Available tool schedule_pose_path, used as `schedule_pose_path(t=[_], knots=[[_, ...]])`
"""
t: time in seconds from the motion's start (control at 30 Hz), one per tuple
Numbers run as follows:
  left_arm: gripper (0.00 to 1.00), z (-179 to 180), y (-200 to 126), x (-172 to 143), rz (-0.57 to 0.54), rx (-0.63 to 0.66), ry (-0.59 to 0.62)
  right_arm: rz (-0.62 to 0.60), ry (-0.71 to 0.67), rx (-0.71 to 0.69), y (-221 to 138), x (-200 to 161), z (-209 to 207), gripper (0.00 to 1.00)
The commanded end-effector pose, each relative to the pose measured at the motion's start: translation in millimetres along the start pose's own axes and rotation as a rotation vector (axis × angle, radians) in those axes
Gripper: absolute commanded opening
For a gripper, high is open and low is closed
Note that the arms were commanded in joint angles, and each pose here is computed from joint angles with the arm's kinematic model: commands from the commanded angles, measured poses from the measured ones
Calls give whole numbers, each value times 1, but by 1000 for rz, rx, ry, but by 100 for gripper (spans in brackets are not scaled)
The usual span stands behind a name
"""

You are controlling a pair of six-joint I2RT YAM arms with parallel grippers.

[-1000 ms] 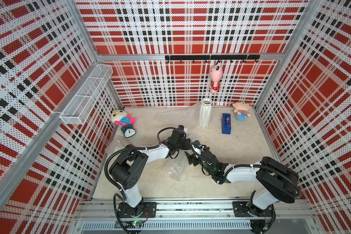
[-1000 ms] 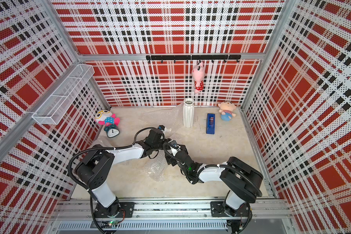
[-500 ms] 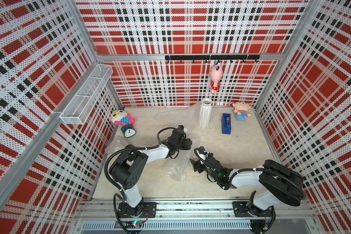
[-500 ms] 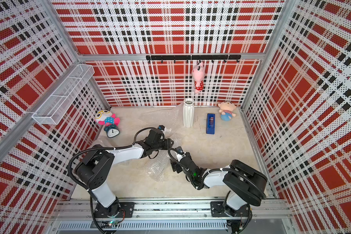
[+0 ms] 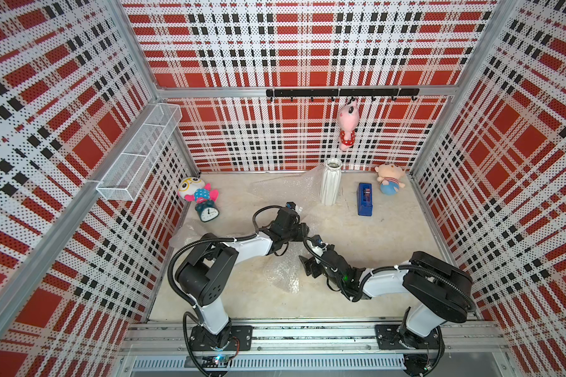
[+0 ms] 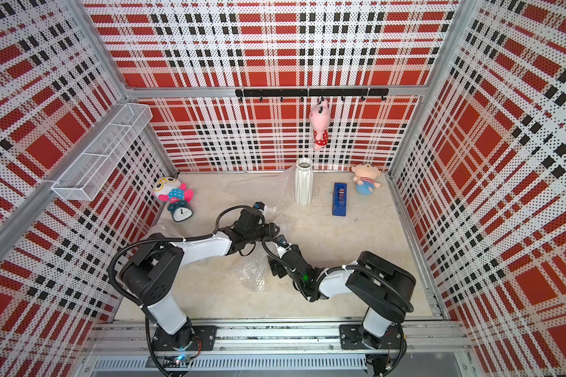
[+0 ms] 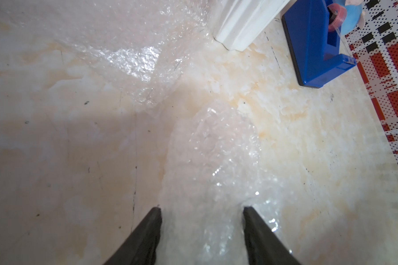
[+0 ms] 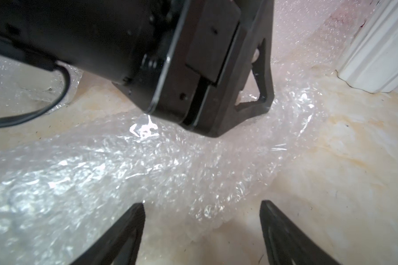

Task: Wrap vases in bubble wrap
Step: Stick the tape on the bubble wrap.

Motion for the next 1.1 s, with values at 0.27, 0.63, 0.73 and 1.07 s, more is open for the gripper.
schedule_pose_path(t=[0.27,0.63,0.73,1.07], knots=[[58,13,-6,-12,41,48,-31,-108,156,91,-21,24,7,88],[57,11,-11,-8,22,46,-45,-135,557,48,2,42,5,100],[57,11,-11,-8,22,44,-44,-108,562,40,13,38,8,100],[57,9,-10,-7,20,39,-43,-36,560,-53,30,12,1,100]])
Point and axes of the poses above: each gripper's point midway between its finger pads, its own y axis out along the fingers, its own z axis along the line the jaws close on, x = y × z, the point moved 3 cm from there along -y, back along the fingers, and after that the axes turned 9 degrees about y, right-handed, at the moved point
